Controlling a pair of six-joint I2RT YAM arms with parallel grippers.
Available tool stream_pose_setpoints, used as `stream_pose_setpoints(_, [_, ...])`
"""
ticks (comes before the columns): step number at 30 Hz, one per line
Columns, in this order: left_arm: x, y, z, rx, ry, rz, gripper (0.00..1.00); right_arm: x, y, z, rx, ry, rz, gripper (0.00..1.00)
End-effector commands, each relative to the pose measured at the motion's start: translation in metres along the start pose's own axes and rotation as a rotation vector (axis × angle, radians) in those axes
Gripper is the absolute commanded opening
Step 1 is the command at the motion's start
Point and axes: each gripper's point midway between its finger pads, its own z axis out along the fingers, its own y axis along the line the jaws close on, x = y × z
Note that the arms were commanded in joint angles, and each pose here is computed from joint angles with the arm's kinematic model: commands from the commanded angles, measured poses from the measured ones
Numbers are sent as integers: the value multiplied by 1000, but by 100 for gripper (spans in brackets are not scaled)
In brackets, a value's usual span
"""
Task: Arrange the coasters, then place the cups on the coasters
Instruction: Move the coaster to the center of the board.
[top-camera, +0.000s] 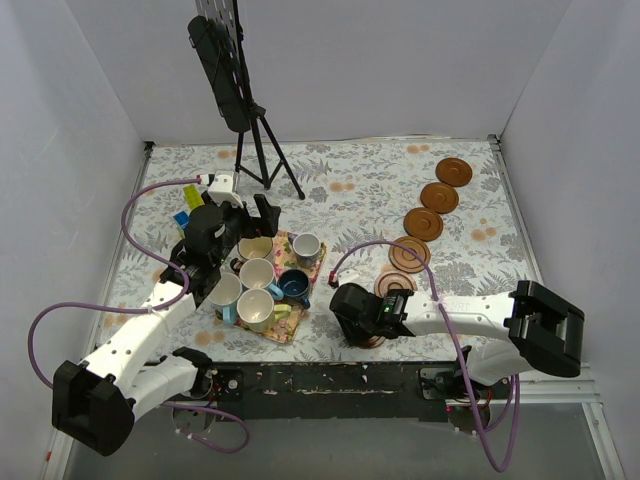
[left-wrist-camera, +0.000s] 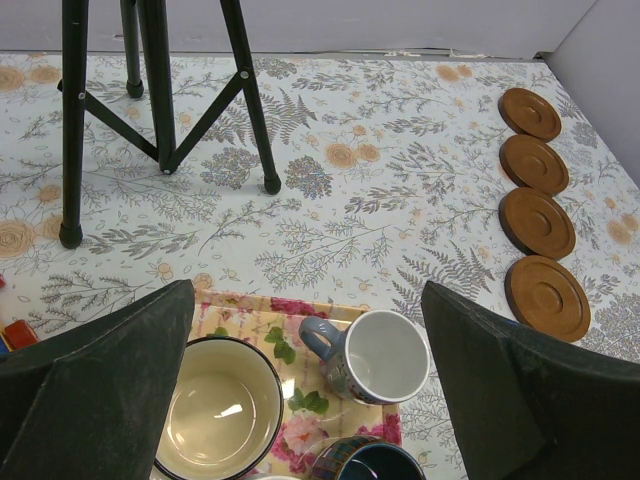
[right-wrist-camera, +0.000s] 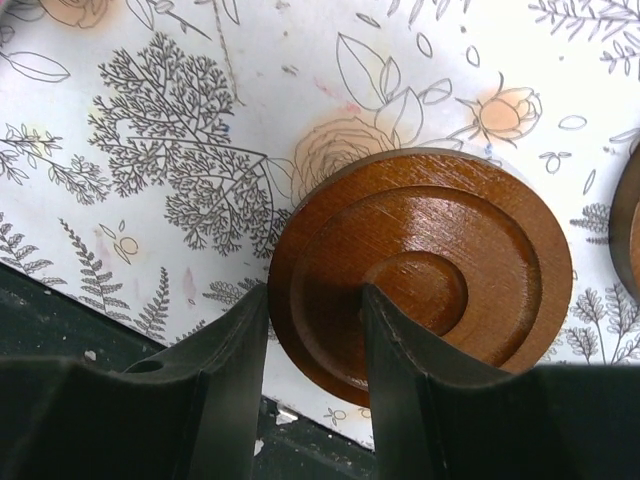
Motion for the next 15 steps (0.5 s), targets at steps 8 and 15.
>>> stream_pose_setpoints(8, [-8, -2, -4, 8, -24, 8, 98, 57, -23, -10, 74, 169, 104, 42])
stream_pose_setpoints(15, [-7, -3, -4, 10, -23, 8, 98, 66, -28, -15, 82, 166, 147, 42])
